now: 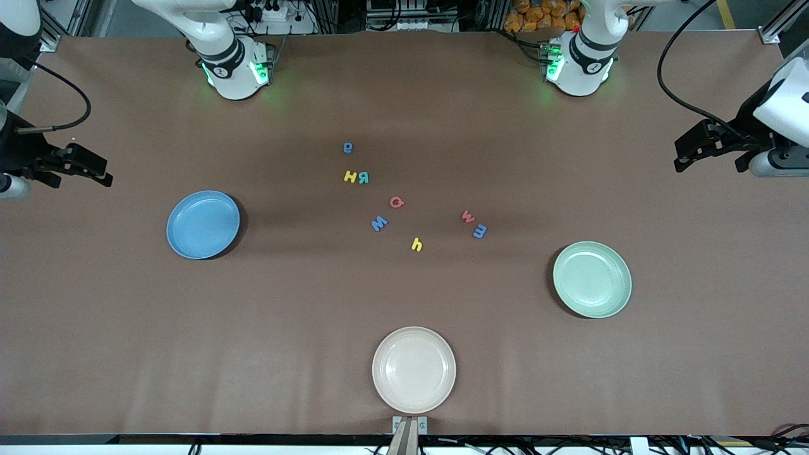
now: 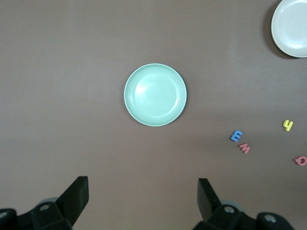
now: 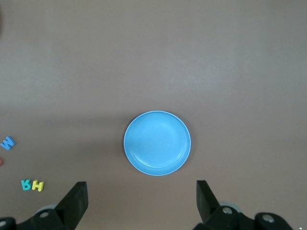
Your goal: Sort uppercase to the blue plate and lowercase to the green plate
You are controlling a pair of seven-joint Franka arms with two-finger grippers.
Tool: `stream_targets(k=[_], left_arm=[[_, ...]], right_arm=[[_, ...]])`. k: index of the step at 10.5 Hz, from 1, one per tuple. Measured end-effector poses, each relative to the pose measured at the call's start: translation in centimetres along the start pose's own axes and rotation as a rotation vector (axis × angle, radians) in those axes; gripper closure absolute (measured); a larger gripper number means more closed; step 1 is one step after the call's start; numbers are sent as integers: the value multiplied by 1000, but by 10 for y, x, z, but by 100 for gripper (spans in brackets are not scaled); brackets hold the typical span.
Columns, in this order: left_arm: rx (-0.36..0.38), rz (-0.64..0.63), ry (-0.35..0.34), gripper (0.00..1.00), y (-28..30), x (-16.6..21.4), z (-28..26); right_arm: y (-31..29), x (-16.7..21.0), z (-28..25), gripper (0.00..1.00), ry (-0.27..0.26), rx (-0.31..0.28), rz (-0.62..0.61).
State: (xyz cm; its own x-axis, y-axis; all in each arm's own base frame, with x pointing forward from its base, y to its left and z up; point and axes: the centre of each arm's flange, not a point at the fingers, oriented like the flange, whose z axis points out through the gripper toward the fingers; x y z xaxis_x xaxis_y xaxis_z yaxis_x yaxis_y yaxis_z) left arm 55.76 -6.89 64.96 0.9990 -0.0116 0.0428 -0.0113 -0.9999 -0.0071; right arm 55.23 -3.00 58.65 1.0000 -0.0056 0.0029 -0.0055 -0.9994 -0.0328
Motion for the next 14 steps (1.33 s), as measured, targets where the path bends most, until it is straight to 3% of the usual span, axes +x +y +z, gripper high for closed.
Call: stream_targets(k=[6,10,14], left_arm=[[3,14,-26,0,-4,1,10],[-5,110,-34,0,47,11,106],[-25,240,-18,0,120,-9,214]], right_arm=[[0,0,0,0,0,0,0],[-4,1,0,0,4,1,-8],[-35,6,9,0,12,8,-59]])
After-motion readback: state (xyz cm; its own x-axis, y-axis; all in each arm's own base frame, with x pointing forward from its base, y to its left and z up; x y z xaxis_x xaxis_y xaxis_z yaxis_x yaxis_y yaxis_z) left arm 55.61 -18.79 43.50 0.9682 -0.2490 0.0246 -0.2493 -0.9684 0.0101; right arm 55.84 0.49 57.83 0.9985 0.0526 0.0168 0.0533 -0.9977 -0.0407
